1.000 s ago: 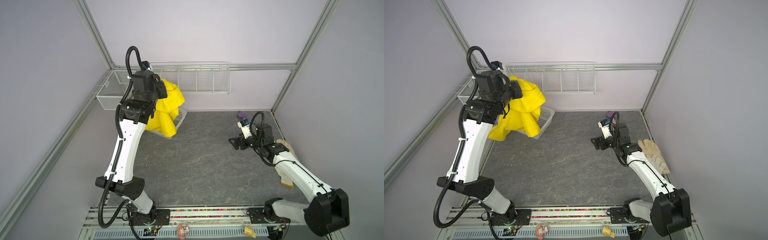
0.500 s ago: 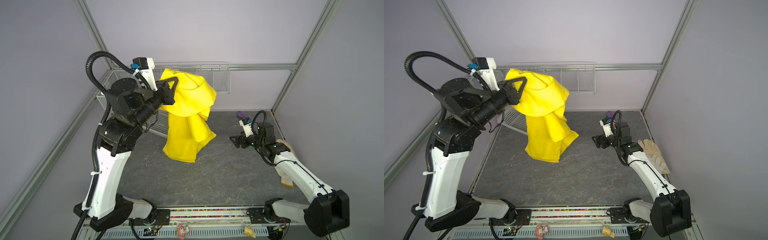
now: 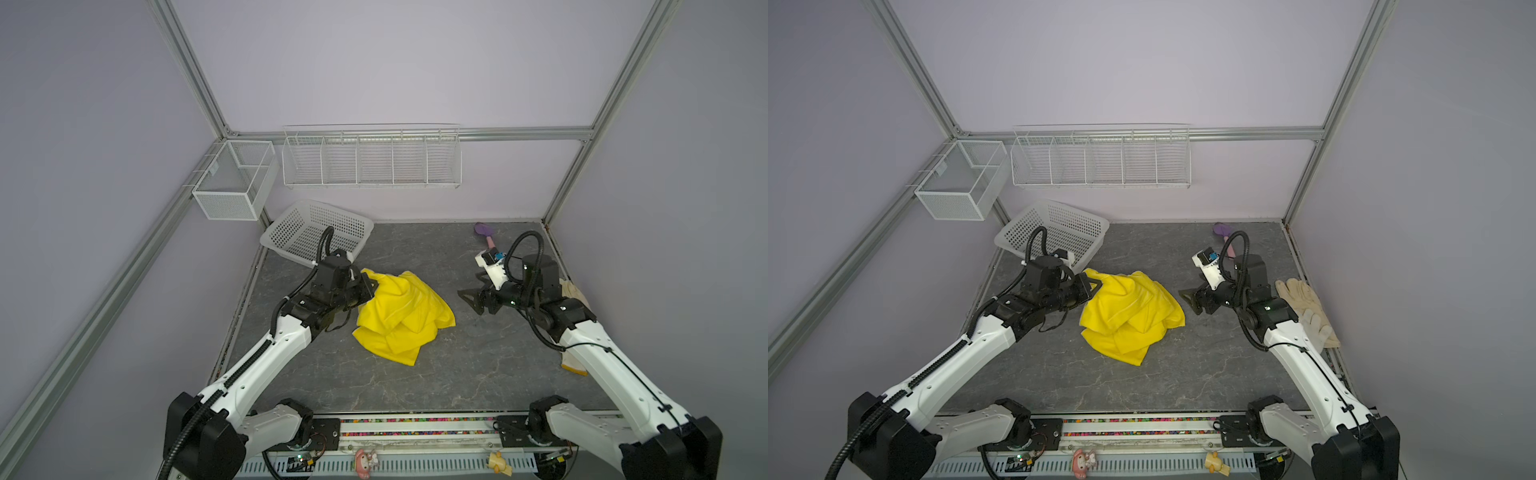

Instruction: Fold and stack the trousers

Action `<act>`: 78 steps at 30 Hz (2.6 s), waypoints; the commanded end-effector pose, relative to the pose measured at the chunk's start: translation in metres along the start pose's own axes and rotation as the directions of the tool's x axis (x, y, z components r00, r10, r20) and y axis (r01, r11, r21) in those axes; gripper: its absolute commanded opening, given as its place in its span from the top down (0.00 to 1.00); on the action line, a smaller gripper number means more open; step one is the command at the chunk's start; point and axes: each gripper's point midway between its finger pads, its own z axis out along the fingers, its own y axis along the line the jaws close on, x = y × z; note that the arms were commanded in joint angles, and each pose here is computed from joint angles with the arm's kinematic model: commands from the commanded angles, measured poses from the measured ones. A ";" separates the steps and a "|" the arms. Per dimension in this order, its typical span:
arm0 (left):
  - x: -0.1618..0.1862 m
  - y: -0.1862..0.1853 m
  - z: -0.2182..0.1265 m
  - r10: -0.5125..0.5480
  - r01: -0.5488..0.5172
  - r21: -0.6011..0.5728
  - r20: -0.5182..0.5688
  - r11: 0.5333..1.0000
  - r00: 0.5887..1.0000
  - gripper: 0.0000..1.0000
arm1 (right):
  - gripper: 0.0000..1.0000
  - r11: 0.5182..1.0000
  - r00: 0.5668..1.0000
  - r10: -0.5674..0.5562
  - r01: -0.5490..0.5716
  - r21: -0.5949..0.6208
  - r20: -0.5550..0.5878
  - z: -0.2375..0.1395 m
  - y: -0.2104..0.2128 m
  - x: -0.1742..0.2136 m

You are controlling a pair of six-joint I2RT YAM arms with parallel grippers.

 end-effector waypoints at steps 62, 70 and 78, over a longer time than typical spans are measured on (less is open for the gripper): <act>0.093 0.115 -0.017 0.229 -0.450 -0.618 -0.406 0.644 0.885 1.00 | 0.86 0.995 0.970 0.051 -0.028 0.099 -0.238 0.077 -0.038 0.050; 0.009 0.085 -0.099 0.354 -0.485 -0.686 -0.338 0.542 0.872 1.00 | 0.87 0.963 0.988 -0.051 0.087 0.254 -0.143 -0.013 -0.026 0.009; 0.012 0.043 -0.099 0.417 -0.530 -0.463 -0.330 0.710 0.847 1.00 | 0.87 0.907 0.985 -0.162 0.173 0.385 -0.061 -0.097 -0.010 -0.018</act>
